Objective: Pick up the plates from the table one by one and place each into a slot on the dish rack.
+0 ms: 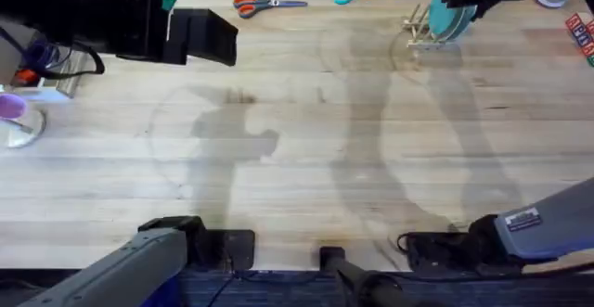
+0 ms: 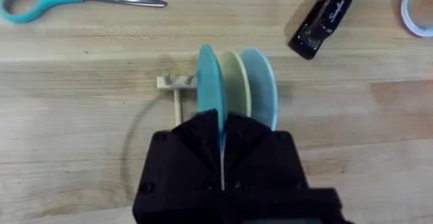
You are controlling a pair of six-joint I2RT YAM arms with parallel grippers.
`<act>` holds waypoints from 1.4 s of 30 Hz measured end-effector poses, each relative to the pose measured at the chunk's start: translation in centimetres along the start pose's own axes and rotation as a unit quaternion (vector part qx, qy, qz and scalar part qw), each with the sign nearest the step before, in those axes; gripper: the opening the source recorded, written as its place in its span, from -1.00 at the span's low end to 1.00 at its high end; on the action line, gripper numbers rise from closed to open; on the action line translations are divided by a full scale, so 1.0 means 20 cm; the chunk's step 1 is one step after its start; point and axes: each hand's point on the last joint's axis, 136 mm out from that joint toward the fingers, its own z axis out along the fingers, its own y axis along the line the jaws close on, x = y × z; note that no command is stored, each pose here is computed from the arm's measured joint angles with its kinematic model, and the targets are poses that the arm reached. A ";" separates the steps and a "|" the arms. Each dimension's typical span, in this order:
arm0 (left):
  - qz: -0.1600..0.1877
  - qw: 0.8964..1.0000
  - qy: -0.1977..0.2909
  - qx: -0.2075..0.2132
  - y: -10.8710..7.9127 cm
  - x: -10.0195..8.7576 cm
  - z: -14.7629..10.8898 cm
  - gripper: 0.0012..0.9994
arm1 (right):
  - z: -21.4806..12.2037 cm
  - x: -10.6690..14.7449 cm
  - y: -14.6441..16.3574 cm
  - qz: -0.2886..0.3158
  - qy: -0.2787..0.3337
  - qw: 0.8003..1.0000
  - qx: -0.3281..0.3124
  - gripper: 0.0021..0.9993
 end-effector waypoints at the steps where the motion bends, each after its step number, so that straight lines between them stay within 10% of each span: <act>1: 0.000 1.000 0.000 0.000 0.00 0.00 0.00 0.99 | 0.00 0.00 0.00 0.000 0.001 1.000 0.000 -0.95; 42: 0.000 1.000 0.000 0.000 0.00 0.00 0.00 0.99 | 0.09 0.07 0.02 -0.005 0.024 1.000 -0.002 -0.85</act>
